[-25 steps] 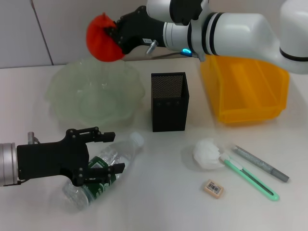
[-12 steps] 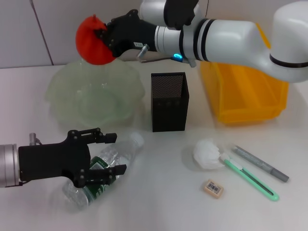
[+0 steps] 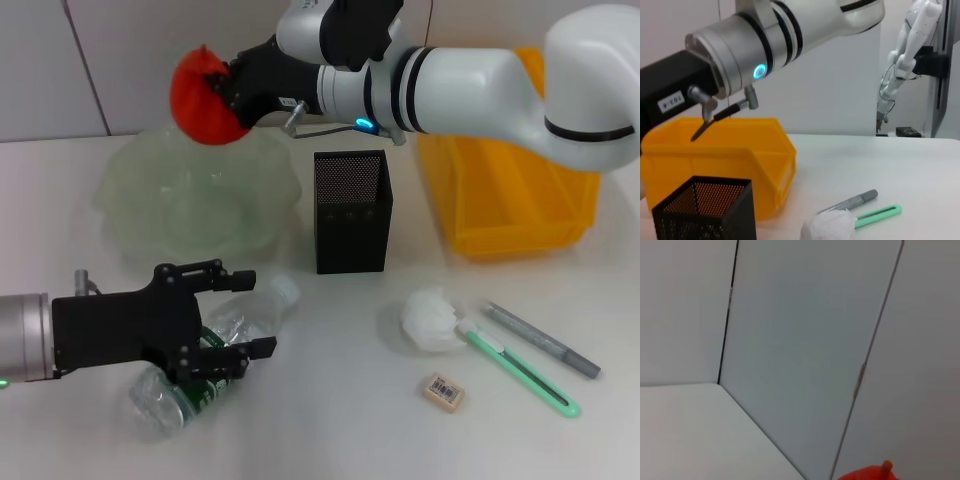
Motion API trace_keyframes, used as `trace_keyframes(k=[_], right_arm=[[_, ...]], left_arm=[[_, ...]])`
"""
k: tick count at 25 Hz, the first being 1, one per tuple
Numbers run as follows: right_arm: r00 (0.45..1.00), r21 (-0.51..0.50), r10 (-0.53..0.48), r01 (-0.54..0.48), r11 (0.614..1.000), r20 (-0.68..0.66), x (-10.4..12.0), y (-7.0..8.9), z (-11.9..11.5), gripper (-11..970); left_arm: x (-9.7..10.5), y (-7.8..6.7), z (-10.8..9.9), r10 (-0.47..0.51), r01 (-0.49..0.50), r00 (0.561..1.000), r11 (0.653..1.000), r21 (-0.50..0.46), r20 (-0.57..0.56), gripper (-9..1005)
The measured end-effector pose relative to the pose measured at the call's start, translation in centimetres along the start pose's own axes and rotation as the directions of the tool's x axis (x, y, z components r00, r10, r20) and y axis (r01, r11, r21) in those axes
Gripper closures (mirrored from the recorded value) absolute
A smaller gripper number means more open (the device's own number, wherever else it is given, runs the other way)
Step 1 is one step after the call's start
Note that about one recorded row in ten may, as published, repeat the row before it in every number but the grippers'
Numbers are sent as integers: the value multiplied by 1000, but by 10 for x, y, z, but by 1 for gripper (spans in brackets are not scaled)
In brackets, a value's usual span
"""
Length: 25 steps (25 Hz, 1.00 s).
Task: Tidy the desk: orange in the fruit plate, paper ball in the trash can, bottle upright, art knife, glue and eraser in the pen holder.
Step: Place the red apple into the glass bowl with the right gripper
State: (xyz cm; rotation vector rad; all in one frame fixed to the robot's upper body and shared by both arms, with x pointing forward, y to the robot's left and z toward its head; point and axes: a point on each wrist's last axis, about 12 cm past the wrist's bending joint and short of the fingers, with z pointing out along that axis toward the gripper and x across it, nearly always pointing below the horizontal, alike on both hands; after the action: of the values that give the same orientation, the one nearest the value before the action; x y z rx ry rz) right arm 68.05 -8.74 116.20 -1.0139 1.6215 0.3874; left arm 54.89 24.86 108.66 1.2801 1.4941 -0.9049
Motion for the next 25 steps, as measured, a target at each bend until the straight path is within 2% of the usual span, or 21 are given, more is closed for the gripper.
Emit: trace_keyframes(k=[17,25], right_arm=[[1000,-3,7,-7,1000,-15,7,1,-2,845],[1000,-42,-26,26,999,-2,1,12,1,839]], left_arm=[[-2,4,9,5,-5,1000,1000,8,-7,230],[-2,4,9,1,-1,1000,1000,6,-9,230]])
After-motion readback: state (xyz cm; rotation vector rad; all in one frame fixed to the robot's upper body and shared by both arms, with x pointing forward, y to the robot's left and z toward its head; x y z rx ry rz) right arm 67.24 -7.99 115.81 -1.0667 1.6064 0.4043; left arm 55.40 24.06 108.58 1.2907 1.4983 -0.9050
